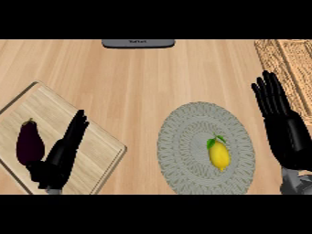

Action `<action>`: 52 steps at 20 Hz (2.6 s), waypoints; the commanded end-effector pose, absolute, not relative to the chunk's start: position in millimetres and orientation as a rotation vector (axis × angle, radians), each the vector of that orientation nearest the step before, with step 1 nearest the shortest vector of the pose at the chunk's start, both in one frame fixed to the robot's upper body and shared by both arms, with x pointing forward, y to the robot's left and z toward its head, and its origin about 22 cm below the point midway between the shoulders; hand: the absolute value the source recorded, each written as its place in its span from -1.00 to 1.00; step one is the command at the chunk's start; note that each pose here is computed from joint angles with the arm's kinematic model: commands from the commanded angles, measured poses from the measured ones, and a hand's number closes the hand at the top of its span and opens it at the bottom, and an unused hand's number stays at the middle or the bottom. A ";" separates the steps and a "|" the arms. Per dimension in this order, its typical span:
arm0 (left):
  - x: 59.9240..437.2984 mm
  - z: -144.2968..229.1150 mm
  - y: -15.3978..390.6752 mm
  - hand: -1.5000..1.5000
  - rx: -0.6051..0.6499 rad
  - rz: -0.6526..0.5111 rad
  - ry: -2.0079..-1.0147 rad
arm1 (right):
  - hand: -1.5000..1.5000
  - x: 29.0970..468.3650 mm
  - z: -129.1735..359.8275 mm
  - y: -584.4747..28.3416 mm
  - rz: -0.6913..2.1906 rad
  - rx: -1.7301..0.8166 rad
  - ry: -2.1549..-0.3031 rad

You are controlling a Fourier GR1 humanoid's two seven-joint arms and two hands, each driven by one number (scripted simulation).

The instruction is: Pick the lemon from the placemat and place it in the basket

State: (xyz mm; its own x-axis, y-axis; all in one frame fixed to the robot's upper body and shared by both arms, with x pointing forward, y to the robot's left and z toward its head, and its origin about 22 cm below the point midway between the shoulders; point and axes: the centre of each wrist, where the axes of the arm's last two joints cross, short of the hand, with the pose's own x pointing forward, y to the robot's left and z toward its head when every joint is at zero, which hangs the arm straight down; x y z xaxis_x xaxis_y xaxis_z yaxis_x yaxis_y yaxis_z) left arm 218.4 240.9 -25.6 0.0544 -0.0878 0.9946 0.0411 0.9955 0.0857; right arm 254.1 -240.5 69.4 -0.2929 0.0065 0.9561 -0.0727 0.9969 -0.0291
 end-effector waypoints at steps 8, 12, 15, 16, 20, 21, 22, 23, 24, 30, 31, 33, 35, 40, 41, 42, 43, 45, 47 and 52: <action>267.5 49.5 256.3 0.00 0.034 -0.395 -1.691 | 1.00 262.1 63.2 -225.1 0.717 0.291 -1.904; 272.5 61.5 268.2 0.00 0.043 -0.387 -1.681 | -1.00 220.8 11.5 -155.0 0.720 0.151 -1.955; 277.3 71.2 271.2 0.00 0.053 -0.380 -1.686 | -1.00 217.8 11.2 -136.3 0.698 -0.107 -1.928; 279.5 55.5 263.6 0.00 0.028 -0.356 -1.674 | -1.00 214.9 10.7 -132.0 0.720 -0.162 -1.918; 276.7 52.0 267.4 0.00 0.063 -0.356 -1.659 | -1.00 235.0 53.1 -164.2 0.781 -0.534 -1.900; 272.4 57.3 278.8 0.00 0.098 -0.374 -1.681 | -1.00 233.0 56.3 -163.6 0.765 -0.601 -1.890; 273.6 48.3 270.0 0.00 0.063 -0.358 -1.661 | -1.00 248.1 75.6 -179.3 0.795 -0.700 -1.862; 280.0 67.3 282.8 0.00 0.080 -0.358 -1.668 | -1.00 246.6 85.2 -182.3 0.857 -0.755 -1.824; 265.7 48.5 280.0 0.00 0.075 -0.359 -1.652 | -1.00 240.3 88.0 -188.8 0.905 -0.812 -1.767; 279.9 60.2 274.8 0.00 0.072 -0.367 -1.672 | -1.00 230.2 128.2 -182.8 1.276 -0.862 -1.360; 271.4 52.5 271.1 0.00 0.064 -0.368 -1.662 | -1.00 219.8 135.3 -186.1 1.308 -0.822 -1.307; 268.4 61.0 262.7 0.00 0.033 -0.382 -1.677 | -1.00 214.2 150.9 -182.1 1.364 -0.797 -1.222; 273.0 60.2 275.8 0.00 0.069 -0.373 -1.671 | -1.00 198.1 173.5 -173.6 1.367 -0.740 -1.203; 279.7 48.5 267.9 0.00 0.045 -0.375 -1.681 | -1.00 179.5 222.9 -188.6 1.331 -0.723 -1.176; 276.0 48.9 252.2 0.00 0.076 -0.362 -1.685 | -1.00 179.1 230.8 -191.1 1.336 -0.728 -1.164; 275.2 55.3 263.8 0.00 0.055 -0.377 -1.691 | -1.00 173.1 234.1 -198.4 1.299 -0.727 -1.166; 280.4 63.9 258.4 0.00 0.052 -0.354 -1.668 | -1.00 168.8 220.0 -198.1 1.297 -0.714 -1.147; 290.1 63.3 265.0 0.00 0.038 -0.379 -1.690 | -1.00 175.7 225.6 -199.0 1.301 -0.732 -1.159; 269.5 45.9 265.4 0.00 0.044 -0.394 -1.689 | -1.00 171.1 229.2 -204.2 1.274 -0.738 -1.163; 272.3 65.3 258.0 0.00 0.041 -0.370 -1.695 | -1.00 174.2 186.7 -210.1 1.190 -0.703 -1.218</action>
State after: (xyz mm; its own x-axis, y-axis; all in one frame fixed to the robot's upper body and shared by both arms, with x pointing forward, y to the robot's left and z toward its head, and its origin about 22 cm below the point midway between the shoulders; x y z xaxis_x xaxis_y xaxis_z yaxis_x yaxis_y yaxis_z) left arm 274.8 261.7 57.1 -0.1593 -0.2441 0.9566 0.1892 0.9434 0.2723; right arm 178.4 -207.4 206.8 -0.1412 0.9395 0.3122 -0.3170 0.2559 -0.9133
